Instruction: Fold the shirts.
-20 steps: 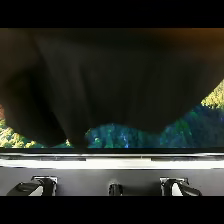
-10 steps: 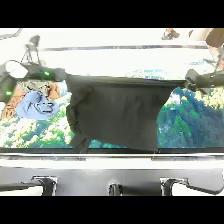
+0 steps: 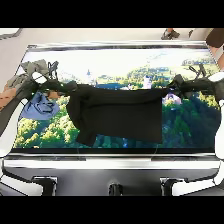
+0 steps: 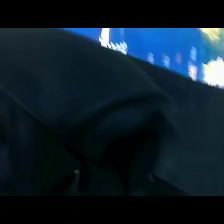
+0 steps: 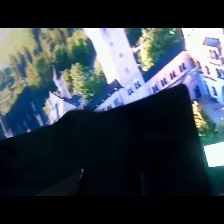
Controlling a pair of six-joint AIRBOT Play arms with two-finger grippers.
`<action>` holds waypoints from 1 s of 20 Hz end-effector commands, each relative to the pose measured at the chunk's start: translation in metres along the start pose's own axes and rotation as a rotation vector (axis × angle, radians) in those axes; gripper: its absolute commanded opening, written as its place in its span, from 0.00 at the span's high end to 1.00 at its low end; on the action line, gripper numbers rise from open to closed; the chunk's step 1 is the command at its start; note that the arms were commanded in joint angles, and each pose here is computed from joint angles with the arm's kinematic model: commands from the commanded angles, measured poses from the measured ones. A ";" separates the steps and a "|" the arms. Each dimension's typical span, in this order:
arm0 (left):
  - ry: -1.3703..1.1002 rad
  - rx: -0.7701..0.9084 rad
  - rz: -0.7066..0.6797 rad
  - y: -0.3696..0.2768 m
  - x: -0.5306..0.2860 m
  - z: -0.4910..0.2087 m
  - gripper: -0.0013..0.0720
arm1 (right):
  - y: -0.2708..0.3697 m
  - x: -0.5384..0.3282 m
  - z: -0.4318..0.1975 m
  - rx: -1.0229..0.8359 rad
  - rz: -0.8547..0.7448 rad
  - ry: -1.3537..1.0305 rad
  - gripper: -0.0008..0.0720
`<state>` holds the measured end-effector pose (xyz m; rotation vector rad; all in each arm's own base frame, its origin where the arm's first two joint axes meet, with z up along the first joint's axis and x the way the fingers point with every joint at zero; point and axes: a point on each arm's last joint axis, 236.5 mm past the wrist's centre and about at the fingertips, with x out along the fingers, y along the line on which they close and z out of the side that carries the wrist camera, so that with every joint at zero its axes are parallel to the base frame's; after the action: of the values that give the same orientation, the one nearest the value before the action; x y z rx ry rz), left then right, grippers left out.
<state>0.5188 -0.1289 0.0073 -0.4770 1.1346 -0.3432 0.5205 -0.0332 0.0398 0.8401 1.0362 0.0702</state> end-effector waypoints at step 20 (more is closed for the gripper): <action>0.269 -0.274 -0.038 0.057 0.021 -0.193 0.45 | -0.106 -0.078 -0.119 -0.069 -0.342 0.420 0.36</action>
<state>0.3384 -0.1239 -0.0949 -0.7039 1.4893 -0.3474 0.3540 -0.0709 0.0008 0.5965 1.5524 -0.0161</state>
